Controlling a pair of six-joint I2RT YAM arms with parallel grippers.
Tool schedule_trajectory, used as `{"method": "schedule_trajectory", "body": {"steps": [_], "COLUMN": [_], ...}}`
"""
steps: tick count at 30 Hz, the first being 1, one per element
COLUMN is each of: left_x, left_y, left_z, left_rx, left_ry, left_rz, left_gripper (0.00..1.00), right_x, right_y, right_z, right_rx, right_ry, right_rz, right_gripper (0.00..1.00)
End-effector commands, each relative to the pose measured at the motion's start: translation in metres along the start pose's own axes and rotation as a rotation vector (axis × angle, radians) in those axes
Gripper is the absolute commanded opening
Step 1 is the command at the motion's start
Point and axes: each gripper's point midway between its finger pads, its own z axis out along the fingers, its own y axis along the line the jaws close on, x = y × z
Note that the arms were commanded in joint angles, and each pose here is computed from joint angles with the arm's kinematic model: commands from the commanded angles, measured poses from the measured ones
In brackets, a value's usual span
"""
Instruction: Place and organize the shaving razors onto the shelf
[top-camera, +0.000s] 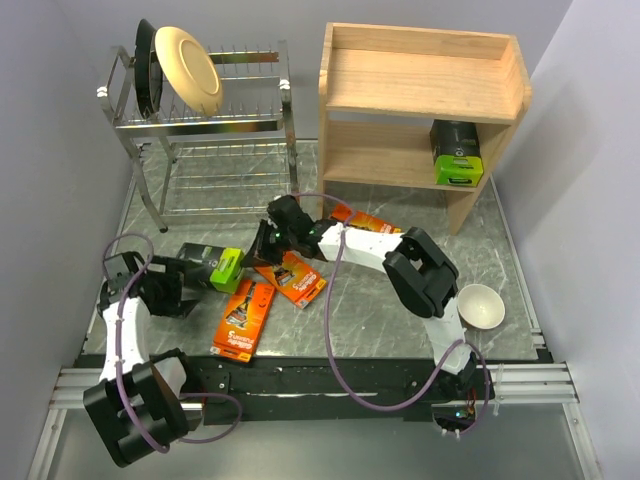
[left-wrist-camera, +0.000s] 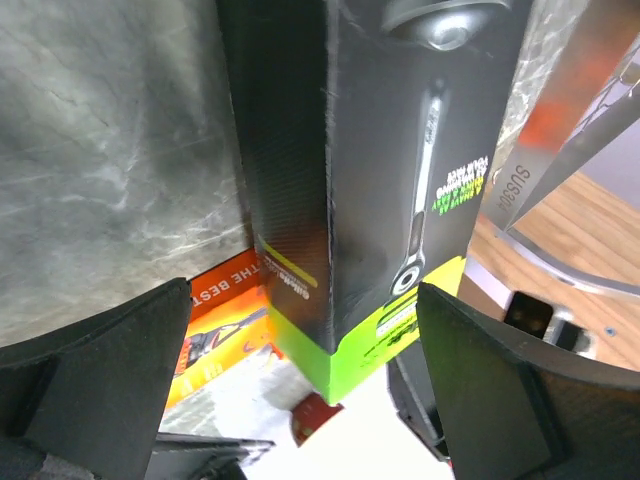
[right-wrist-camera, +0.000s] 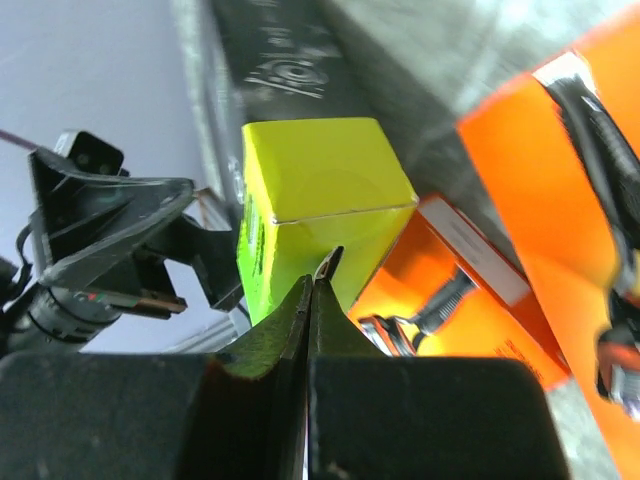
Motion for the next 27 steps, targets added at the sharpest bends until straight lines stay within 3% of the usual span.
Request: {"method": "schedule_trajectory", "body": {"steps": [1,14,20,24,27], "left_x": [0.006,-0.001,0.003,-0.004,0.001], "left_y": [-0.007,-0.014,-0.006,0.001,-0.003], "left_z": [0.008,0.025,0.017,0.022,0.025], "left_rx": [0.048,0.105,0.053,0.060,0.103], "left_ry": [0.061,0.081,0.080,0.016,0.058], "left_rz": [-0.072,-0.131,-0.075,-0.086,-0.097], "left_gripper": [0.99,0.99,0.99,0.99,0.99], "right_x": [-0.002,0.019,0.016,0.018,0.026], "right_y": [0.029,0.062,0.072,0.090,0.091], "right_z": [-0.015,-0.024,-0.035,-0.045,-0.046], "right_rx": [-0.005,0.007,0.015,-0.016,0.001], "right_ry": [-0.043,-0.035,-0.059,-0.055,-0.044], "right_rz": [0.065,0.169,0.238,0.238,0.247], "right_gripper": [0.00,0.08,0.08,0.08,0.08]}}
